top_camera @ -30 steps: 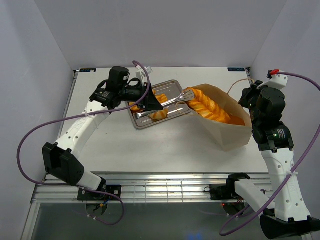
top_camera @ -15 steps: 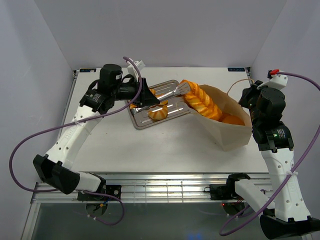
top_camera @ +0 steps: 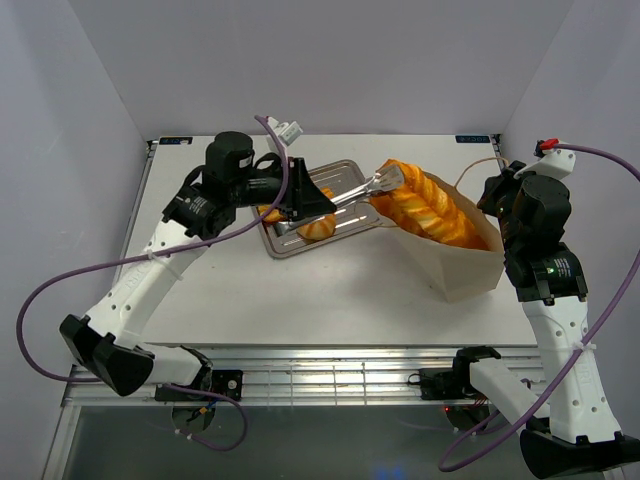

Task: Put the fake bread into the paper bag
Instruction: Adjust the fake bread in the paper bag.

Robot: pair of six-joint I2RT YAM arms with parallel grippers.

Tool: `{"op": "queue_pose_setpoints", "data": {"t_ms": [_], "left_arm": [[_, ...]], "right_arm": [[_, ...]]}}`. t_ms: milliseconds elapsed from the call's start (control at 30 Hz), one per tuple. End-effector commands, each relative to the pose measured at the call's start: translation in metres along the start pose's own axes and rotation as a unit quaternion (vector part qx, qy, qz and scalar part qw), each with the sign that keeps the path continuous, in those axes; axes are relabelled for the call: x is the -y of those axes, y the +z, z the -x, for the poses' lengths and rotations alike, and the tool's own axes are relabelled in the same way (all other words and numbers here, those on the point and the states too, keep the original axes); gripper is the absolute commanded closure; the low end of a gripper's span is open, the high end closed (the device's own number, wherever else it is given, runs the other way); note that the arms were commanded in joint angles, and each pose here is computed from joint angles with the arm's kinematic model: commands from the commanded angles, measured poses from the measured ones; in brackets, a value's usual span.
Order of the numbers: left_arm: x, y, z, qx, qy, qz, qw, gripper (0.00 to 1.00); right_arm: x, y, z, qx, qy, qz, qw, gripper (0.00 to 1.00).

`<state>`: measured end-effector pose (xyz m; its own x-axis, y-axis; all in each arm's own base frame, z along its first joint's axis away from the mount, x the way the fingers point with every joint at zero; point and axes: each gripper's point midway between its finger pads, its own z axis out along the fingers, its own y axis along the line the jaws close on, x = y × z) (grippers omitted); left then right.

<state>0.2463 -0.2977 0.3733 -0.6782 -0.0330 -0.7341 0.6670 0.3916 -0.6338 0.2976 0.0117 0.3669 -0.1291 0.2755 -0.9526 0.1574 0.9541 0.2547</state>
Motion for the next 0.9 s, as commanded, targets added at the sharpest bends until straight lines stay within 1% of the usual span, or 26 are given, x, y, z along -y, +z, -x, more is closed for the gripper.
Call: {"op": "queue_pose_setpoints", "data": {"t_ms": [0,267,367,533,567,600,633,733,867], "left_arm": [[0.023,0.013,-0.003,0.008,0.022,-0.017,1.0,1.0],[0.035,0.059,-0.043,-0.039,0.014,-0.025,0.999,1.0],[0.025,0.075,-0.059,-0.062,0.01,-0.017,0.998,1.0],[0.005,0.087,-0.069,-0.076,0.01,0.01,0.997,1.0],[0.004,0.088,-0.069,-0.077,0.014,0.011,0.997,0.95],[0.004,0.089,-0.068,-0.077,0.015,0.011,0.997,0.88],[0.005,0.088,-0.067,-0.075,0.017,0.01,0.997,0.74],[0.008,0.085,-0.059,-0.063,0.033,0.013,0.997,0.55],[0.015,0.078,-0.05,-0.055,0.048,0.014,0.997,0.5]], "right_arm": [[-0.005,-0.007,0.025,0.036,0.015,0.009,0.999,0.92],[-0.005,-0.007,0.026,0.037,0.017,0.008,0.999,0.92],[-0.004,-0.008,0.028,0.04,0.017,0.008,0.999,0.92],[-0.002,-0.009,0.027,0.04,0.015,0.004,0.999,0.92],[-0.002,-0.009,0.026,0.04,0.014,0.004,0.999,0.92],[-0.002,-0.009,0.027,0.041,0.013,0.003,0.999,0.92],[-0.002,-0.009,0.027,0.04,0.013,0.003,0.999,0.92],[0.0,-0.01,0.029,0.043,0.01,0.0,0.999,0.92],[0.0,-0.011,0.03,0.045,0.008,-0.002,0.999,0.92]]}}
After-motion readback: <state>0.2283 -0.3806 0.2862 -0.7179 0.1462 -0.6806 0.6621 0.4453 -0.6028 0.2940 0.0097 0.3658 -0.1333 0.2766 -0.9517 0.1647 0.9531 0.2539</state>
